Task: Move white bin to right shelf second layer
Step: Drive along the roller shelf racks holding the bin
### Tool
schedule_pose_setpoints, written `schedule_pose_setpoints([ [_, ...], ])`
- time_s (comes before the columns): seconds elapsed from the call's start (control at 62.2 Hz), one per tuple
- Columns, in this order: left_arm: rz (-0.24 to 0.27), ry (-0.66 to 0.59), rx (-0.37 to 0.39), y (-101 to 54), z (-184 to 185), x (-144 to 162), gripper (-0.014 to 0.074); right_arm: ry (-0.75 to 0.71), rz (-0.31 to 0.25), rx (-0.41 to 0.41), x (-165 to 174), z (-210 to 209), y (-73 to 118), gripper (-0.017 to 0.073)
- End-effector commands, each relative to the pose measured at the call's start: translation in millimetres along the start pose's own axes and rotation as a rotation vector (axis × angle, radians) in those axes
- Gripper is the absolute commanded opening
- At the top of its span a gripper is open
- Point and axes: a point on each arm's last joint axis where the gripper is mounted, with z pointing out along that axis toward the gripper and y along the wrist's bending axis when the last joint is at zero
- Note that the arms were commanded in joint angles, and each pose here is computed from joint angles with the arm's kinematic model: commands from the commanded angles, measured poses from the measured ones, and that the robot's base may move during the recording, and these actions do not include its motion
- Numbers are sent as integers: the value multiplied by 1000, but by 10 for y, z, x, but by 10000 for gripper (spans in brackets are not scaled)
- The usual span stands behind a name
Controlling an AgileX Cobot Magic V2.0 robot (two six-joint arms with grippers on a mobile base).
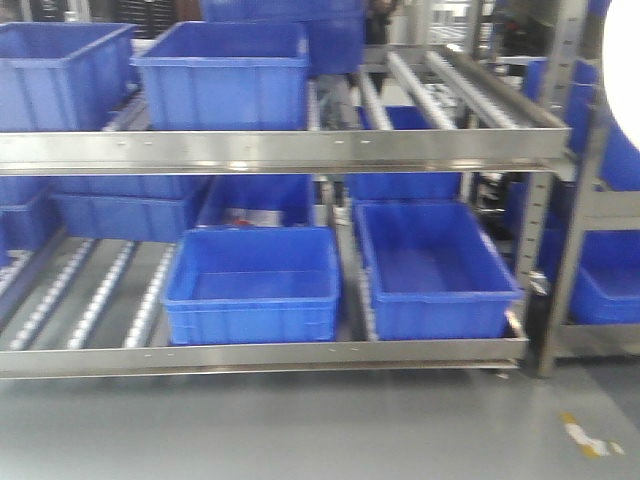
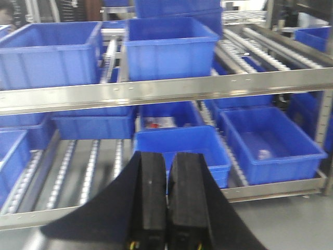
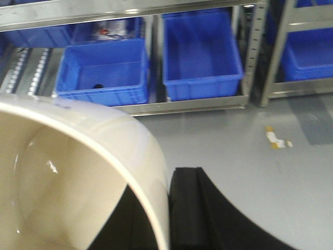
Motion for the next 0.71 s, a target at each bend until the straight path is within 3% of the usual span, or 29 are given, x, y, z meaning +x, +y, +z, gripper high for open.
schedule_pose_setpoints([
  [0.0, -9, -63, 0, -1, 3, 39, 85, -121, 0, -22, -175, -49, 32, 57],
  [0.692, -9, -63, 0, -1, 3, 39, 85, -121, 0, -22, -175, -49, 32, 57],
])
